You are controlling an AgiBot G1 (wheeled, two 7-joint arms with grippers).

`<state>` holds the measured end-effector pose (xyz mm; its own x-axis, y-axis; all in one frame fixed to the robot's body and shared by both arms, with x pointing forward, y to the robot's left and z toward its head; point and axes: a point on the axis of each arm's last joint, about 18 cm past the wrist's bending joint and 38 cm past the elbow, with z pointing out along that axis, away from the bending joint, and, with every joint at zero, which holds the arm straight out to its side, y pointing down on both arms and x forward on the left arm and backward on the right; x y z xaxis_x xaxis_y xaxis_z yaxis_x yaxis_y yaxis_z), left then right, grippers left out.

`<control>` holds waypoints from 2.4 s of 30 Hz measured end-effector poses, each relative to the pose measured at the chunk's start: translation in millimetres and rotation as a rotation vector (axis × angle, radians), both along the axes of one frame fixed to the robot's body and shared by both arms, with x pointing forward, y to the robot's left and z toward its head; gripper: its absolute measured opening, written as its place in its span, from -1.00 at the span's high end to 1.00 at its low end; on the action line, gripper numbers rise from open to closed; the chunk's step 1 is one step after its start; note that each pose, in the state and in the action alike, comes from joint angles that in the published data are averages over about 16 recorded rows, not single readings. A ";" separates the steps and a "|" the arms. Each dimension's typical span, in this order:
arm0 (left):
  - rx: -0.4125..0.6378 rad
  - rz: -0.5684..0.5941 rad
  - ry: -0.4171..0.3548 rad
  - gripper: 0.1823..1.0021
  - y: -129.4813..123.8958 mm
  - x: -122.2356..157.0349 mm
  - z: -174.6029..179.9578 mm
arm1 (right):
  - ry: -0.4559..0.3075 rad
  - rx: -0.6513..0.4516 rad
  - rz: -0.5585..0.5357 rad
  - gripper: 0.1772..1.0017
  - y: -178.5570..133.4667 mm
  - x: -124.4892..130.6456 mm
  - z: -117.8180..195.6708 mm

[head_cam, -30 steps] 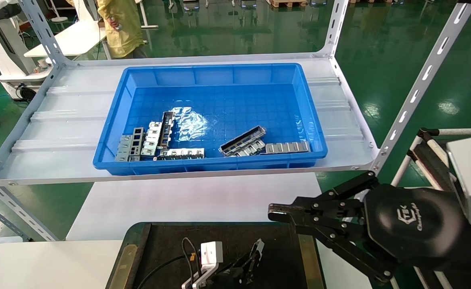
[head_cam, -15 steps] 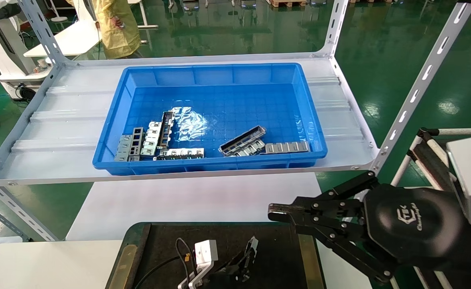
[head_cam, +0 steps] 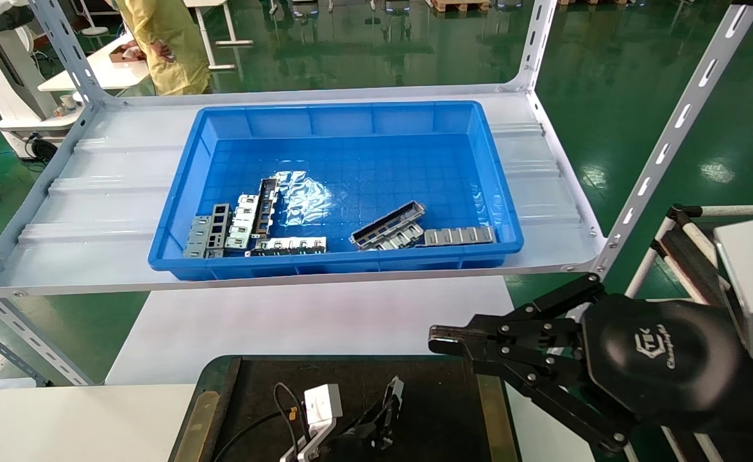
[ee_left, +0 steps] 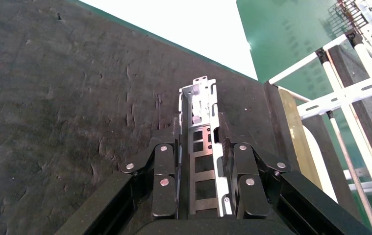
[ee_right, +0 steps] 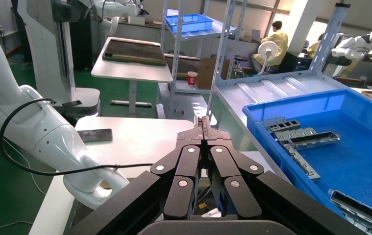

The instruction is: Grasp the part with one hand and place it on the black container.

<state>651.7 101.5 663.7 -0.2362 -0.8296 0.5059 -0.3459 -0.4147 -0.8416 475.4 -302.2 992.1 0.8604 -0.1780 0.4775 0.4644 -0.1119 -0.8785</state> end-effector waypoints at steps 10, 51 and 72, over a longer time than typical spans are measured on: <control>0.006 0.036 0.007 0.59 -2.6 -3.2 -3.0 | 0.000 0.000 0.000 0.92 0.0 0.0 0.0; -0.038 0.113 -0.276 -0.88 2.5 -7.4 23.0 | 0.000 0.000 0.000 -0.78 0.0 0.0 0.0; -0.003 -0.221 -0.446 -1.00 51.5 -38.7 57.1 | 0.000 0.000 0.000 -1.00 0.0 0.0 0.0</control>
